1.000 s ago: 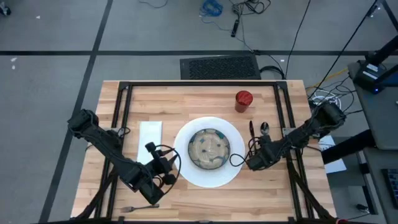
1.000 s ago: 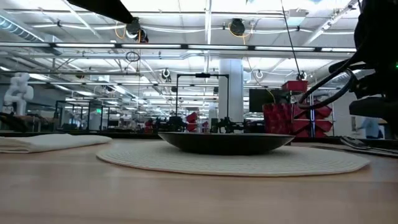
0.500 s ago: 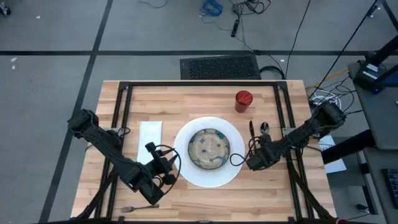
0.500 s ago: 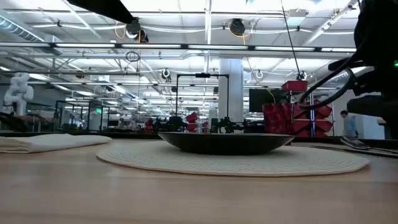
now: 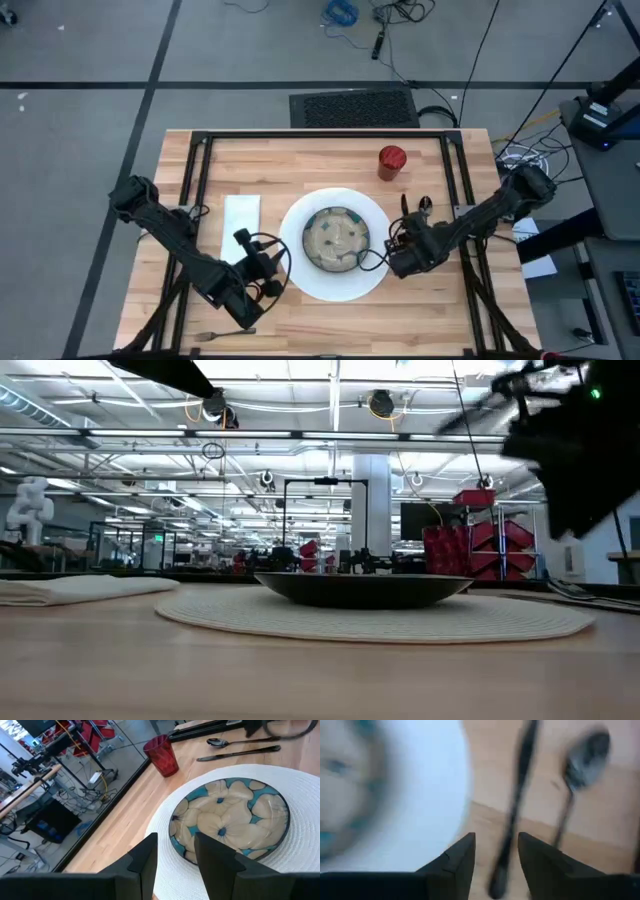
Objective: Set table place
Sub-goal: Put the black fork on the white napkin
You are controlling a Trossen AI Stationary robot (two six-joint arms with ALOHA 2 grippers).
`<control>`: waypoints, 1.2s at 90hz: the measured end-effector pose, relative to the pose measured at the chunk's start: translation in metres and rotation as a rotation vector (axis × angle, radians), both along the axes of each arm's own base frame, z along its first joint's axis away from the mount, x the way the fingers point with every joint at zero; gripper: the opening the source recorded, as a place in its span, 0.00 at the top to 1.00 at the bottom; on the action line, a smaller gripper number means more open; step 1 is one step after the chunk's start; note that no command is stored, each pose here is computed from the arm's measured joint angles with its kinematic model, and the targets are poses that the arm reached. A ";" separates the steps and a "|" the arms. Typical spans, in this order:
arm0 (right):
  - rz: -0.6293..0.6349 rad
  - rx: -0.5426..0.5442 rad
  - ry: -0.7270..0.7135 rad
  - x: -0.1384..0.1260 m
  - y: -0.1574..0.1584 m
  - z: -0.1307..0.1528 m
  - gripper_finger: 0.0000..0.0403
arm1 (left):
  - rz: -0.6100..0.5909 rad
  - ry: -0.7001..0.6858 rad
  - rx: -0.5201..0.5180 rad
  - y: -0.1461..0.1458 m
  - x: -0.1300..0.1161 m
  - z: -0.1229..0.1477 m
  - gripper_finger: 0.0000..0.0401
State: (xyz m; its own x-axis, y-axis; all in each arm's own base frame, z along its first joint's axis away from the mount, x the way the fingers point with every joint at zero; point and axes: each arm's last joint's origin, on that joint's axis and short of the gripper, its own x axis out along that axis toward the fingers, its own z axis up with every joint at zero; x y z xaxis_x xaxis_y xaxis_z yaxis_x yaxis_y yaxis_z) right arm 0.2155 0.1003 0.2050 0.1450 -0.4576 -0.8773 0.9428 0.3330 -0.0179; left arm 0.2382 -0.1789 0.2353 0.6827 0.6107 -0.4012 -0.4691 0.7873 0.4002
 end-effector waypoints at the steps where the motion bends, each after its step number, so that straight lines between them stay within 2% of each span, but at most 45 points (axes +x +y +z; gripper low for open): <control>1: 0.011 -0.011 -0.012 0.001 0.000 0.002 0.66 | -0.003 0.005 -0.005 0.000 0.000 0.000 0.71; 28: 0.411 -0.319 -0.319 0.049 0.017 0.038 0.66 | -0.151 0.149 -0.074 -0.021 -0.016 -0.004 0.71; 41: 0.592 -0.358 -0.470 0.070 0.033 0.053 0.66 | -0.199 0.160 -0.010 -0.027 -0.021 -0.003 0.71; 51: 0.701 -0.361 -0.607 0.074 0.052 0.065 0.66 | -0.155 0.053 0.088 -0.024 -0.015 0.001 0.71; 61: 0.743 -0.370 -0.689 0.072 0.067 0.073 0.66 | -0.087 0.002 0.143 -0.014 -0.006 0.003 0.71; 86: 0.686 -0.266 -0.783 0.074 0.078 0.068 0.66 | -0.023 0.029 0.118 0.004 0.007 0.002 0.71; 96: 0.691 -0.255 -0.803 0.083 0.084 0.058 0.66 | -0.053 0.053 0.092 -0.001 0.004 0.001 0.71; 108: 0.708 -0.282 -0.827 0.097 0.091 0.044 0.66 | -0.164 0.165 0.008 -0.014 -0.006 -0.003 0.71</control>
